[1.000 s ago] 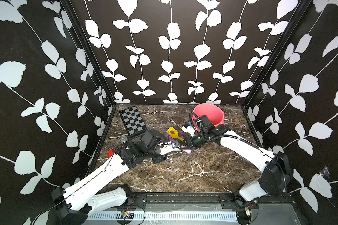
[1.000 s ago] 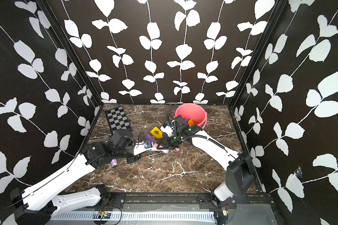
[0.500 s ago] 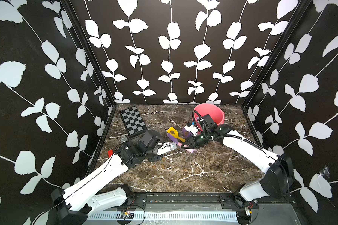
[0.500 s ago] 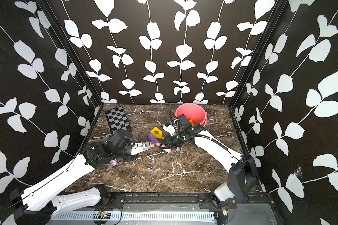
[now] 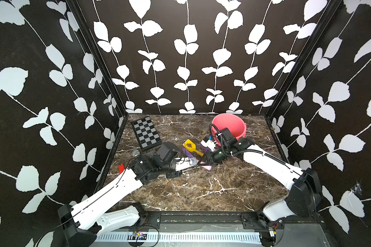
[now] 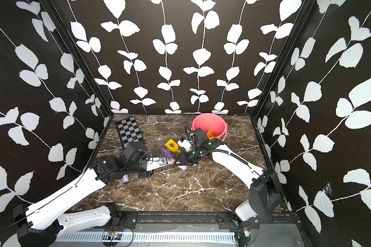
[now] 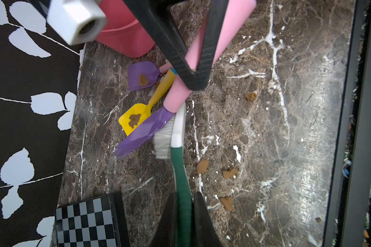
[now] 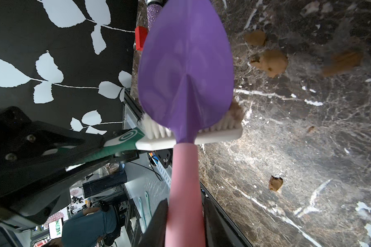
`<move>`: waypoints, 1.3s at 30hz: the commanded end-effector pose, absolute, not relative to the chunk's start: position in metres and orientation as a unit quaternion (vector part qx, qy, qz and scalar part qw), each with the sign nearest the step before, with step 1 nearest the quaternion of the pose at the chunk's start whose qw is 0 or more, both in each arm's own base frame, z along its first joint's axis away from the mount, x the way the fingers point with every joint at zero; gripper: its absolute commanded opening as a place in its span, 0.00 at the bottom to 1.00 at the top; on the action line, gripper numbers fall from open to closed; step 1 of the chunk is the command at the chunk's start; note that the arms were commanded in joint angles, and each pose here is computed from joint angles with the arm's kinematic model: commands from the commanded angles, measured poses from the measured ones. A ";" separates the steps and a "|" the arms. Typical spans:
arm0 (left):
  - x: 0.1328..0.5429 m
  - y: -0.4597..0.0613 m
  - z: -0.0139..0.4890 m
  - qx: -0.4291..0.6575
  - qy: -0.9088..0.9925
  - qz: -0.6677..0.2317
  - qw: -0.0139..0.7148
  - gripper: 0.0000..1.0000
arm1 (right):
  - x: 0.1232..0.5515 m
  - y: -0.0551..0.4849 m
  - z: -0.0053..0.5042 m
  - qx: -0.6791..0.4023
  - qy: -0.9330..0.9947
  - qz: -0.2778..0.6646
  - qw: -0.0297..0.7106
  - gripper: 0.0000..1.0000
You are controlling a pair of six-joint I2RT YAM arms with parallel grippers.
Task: Brush the soil off the hand trowel and place it into the bucket
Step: Brush off the soil from the hand trowel.
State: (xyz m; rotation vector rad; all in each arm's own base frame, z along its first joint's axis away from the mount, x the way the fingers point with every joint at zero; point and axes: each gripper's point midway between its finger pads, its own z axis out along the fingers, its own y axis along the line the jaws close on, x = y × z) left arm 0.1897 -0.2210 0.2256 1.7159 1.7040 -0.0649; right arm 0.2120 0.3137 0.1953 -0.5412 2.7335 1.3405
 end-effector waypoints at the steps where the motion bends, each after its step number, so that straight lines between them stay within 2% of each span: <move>1: 0.199 -0.225 0.246 0.660 0.632 -0.006 0.406 0.00 | 0.204 0.317 0.197 -0.188 0.874 0.448 0.012 0.00; 10: 0.222 -0.182 0.242 0.666 0.614 0.150 0.397 0.00 | 0.196 0.306 0.206 -0.184 0.864 0.468 0.004 0.00; 14: 0.224 -0.170 0.236 0.677 0.604 0.184 0.379 0.00 | 0.197 0.298 0.208 -0.174 0.866 0.469 0.006 0.00; 21: 0.183 -0.203 0.228 0.716 0.594 0.034 0.364 0.00 | 0.213 0.306 0.217 -0.154 0.857 0.491 0.024 0.00; 27: 0.170 -0.238 0.248 0.719 0.561 -0.030 0.408 0.00 | 0.211 0.316 0.210 -0.162 0.858 0.487 0.012 0.00; 30: 0.180 -0.233 0.251 0.718 0.558 0.003 0.417 0.00 | 0.206 0.313 0.205 -0.166 0.862 0.480 0.005 0.00; 39: 0.208 -0.185 0.235 0.722 0.556 0.169 0.376 0.00 | 0.197 0.300 0.206 -0.180 0.862 0.473 0.001 0.00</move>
